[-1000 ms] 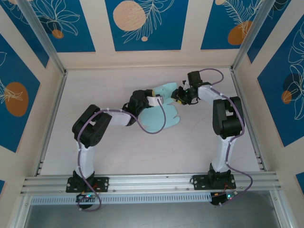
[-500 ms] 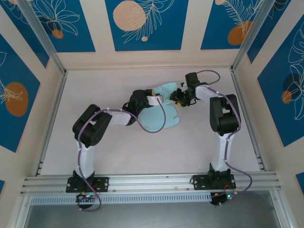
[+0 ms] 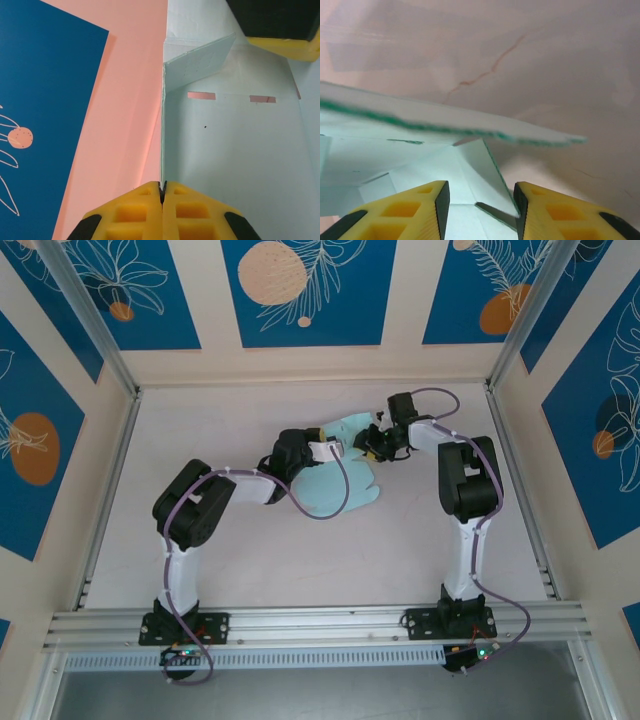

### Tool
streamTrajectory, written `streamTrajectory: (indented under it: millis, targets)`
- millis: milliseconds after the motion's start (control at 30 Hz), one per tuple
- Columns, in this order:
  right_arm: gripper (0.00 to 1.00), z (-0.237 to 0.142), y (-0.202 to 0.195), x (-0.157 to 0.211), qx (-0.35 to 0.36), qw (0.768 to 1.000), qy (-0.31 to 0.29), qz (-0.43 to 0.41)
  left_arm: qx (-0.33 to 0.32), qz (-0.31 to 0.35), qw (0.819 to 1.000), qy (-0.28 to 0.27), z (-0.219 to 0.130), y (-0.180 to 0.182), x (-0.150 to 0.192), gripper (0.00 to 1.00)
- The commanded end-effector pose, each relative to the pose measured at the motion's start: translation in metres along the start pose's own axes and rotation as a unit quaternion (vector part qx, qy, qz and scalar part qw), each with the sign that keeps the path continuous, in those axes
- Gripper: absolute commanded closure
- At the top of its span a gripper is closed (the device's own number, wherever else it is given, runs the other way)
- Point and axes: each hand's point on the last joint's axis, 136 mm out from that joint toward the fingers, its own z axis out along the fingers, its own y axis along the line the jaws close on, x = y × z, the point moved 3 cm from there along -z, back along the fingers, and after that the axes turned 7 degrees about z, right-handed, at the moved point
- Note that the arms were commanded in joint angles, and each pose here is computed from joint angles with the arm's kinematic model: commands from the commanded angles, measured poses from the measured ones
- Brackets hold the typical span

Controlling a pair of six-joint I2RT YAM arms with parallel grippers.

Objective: Fold the paper box

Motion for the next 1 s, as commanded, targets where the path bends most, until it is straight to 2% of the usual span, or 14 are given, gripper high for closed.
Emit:
streamTrajectory:
  millis: [0, 133, 600, 967]
  targets:
    - [0.60, -0.008, 0.028, -0.003, -0.042, 0.999, -0.008, -0.022, 0.014, 0.012, 1.000, 0.009, 0.005, -0.007, 0.006, 1.00]
    - [0.68, -0.008, 0.037, 0.003, -0.052, 0.998, -0.004, -0.034, 0.016, 0.016, 1.000, 0.008, 0.004, -0.008, 0.005, 1.00]
    - [0.64, -0.009, 0.057, 0.022, -0.080, 0.995, -0.004, -0.056, 0.015, 0.047, 0.999, 0.023, 0.013, -0.012, -0.005, 1.00]
    - [0.68, 0.002, 0.050, 0.032, -0.080, 0.996, 0.020, -0.035, 0.014, 0.063, 0.998, 0.023, 0.010, -0.016, -0.008, 1.00]
